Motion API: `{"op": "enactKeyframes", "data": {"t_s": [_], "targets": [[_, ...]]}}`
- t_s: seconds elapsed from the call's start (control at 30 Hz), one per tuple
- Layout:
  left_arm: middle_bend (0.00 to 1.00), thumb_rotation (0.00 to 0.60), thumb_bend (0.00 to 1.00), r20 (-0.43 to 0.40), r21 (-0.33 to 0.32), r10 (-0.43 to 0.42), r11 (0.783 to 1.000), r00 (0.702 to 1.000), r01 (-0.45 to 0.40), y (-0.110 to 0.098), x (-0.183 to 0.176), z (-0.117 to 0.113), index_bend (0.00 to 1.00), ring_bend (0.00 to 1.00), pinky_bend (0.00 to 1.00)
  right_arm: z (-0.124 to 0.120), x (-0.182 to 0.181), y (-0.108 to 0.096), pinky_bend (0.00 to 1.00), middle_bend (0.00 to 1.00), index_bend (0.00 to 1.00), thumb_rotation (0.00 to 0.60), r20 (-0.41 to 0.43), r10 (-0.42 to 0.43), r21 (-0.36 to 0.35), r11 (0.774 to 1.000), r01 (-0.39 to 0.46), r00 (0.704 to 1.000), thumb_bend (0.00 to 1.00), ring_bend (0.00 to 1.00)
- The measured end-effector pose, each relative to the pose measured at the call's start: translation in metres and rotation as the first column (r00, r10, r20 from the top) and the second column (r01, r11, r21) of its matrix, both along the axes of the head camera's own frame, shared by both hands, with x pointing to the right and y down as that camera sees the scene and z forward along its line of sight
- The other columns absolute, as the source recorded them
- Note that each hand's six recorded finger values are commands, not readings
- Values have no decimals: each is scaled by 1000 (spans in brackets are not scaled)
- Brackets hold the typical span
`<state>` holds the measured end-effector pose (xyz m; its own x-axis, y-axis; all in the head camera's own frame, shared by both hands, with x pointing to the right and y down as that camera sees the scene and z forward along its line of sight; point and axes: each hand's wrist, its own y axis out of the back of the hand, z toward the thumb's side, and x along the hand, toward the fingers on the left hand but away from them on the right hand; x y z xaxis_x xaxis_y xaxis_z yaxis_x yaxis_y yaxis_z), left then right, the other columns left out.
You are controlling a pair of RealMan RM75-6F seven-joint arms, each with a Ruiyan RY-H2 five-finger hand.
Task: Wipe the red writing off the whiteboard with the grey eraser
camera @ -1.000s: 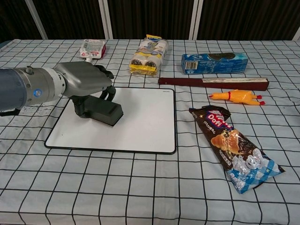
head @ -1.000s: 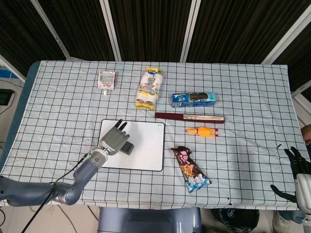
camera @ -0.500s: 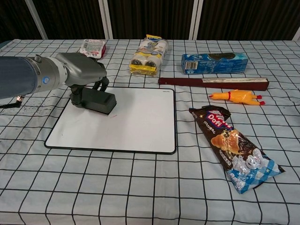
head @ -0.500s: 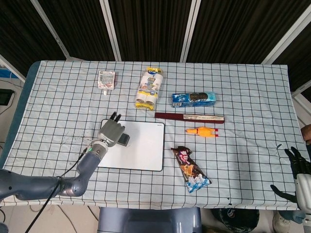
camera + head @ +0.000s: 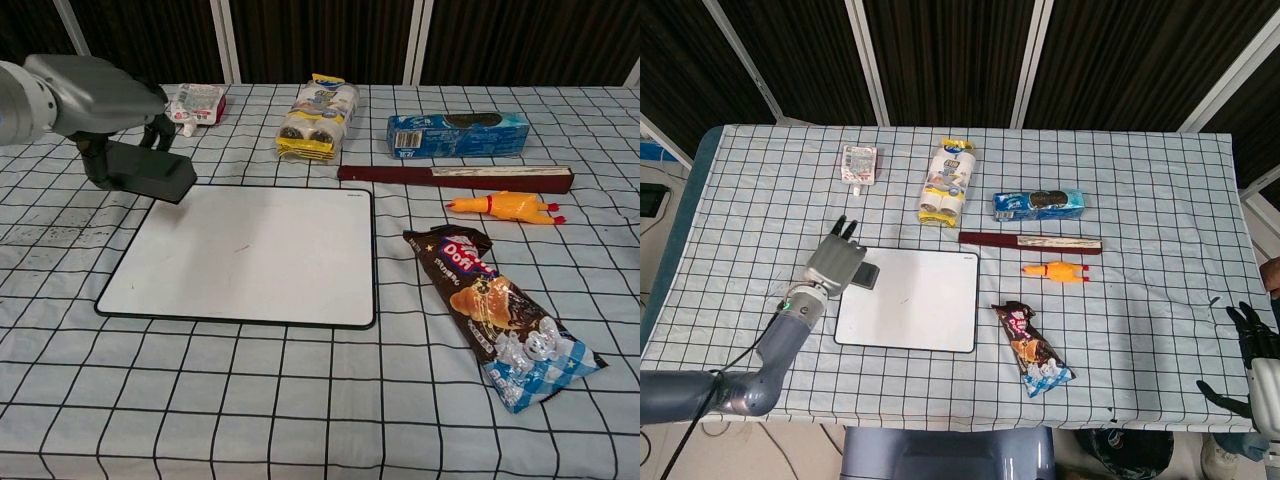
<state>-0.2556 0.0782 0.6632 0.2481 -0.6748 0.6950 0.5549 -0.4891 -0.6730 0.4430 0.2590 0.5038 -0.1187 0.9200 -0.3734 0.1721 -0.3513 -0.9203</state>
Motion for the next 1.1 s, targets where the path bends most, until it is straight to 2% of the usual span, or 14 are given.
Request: {"op": "enactKeyframes", "data": {"t_s": [0.13,0.27,0.43,0.63,0.9,1.1], "targets": [[413,600,298,7,10,-24,1000,1000,24,1,-31,-10,408,0,5,0,-1,0,187,38,6,600,-1,-1,-2,1000,1,1000,132,142],[413,600,297,9,-7,-53,999,999,53,10,-56,-11,408,0,5,1,-1,1,187,38,6,600,-4,-4,-4,1000,4,1000,132,142],[413,600,298,14,-35,-102,994,995,102,20,-92,-6,408,0,5,2,-3,1,187,38,6,600,-7,-7,-4,1000,7,1000,132,142],[414,600,297,11,-48,-141,989,990,142,24,-130,7,408,0,5,2,-2,1,187,38,6,600,-9,-6,-3,1000,6,1000,132,142],[407,600,298,10,-71,-147,987,989,147,33,-149,26,405,0,5,2,-2,1,187,38,6,600,-10,-6,-2,1000,6,1000,132,142],[369,600,289,3,-77,-142,987,990,142,38,-149,37,353,0,5,1,-2,0,187,38,6,600,-9,-7,-1,1000,7,1000,132,142]]}}
